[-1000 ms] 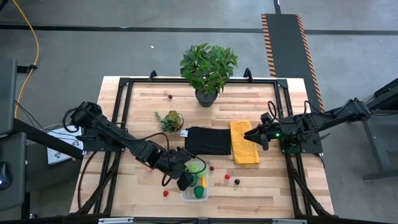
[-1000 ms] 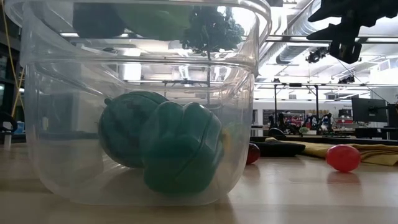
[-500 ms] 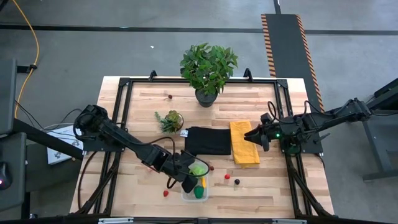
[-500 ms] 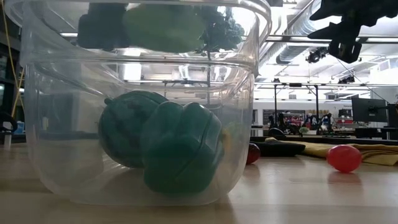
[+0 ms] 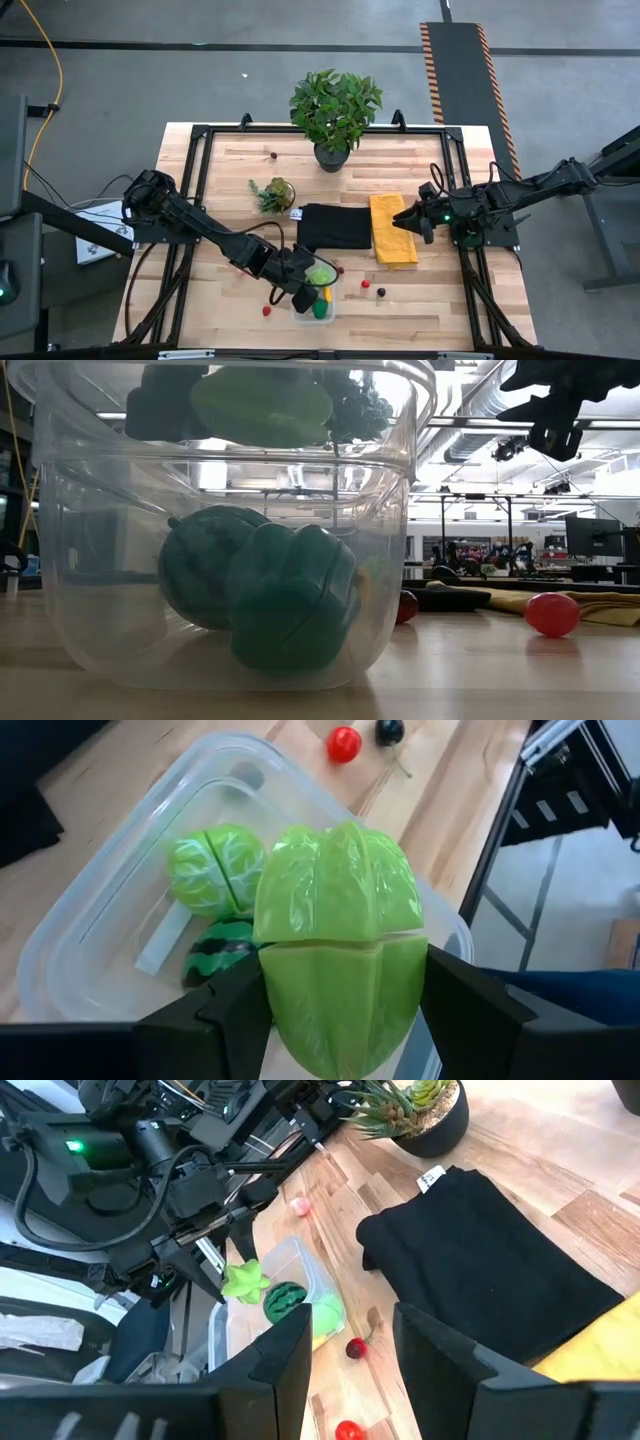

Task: Pick and placing Produce into tupperware
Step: Put the starfruit into the bin

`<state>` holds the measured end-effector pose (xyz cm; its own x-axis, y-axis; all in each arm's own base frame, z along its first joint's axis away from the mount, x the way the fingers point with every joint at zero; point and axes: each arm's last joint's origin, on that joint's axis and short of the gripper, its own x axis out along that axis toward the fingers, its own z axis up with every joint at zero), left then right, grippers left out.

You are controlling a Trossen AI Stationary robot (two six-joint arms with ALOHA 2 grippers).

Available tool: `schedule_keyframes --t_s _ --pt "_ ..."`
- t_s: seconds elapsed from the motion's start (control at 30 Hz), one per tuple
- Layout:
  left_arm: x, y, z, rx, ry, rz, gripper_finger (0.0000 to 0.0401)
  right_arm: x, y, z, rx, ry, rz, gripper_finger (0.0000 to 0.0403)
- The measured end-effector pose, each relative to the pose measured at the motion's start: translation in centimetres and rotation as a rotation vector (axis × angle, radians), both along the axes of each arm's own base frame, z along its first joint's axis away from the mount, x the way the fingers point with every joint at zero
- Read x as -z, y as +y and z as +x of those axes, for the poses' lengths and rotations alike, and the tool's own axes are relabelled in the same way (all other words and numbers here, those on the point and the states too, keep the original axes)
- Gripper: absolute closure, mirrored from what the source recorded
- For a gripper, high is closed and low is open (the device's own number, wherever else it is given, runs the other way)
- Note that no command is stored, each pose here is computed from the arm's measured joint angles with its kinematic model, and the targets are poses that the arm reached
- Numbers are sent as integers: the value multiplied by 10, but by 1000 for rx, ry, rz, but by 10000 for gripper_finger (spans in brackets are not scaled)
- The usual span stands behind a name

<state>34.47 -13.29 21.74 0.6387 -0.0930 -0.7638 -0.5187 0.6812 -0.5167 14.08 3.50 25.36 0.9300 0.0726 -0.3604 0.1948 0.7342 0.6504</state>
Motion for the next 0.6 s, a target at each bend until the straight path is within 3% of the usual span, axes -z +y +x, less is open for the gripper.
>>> schedule_keyframes --t_s 0.27,0.6 --pt "-1 -2 1 116 -16 25 196 0 0 0 0 0 0 269" --pt "-1 -3 0 324 -34 139 194 0 0 0 1 0 1 269"
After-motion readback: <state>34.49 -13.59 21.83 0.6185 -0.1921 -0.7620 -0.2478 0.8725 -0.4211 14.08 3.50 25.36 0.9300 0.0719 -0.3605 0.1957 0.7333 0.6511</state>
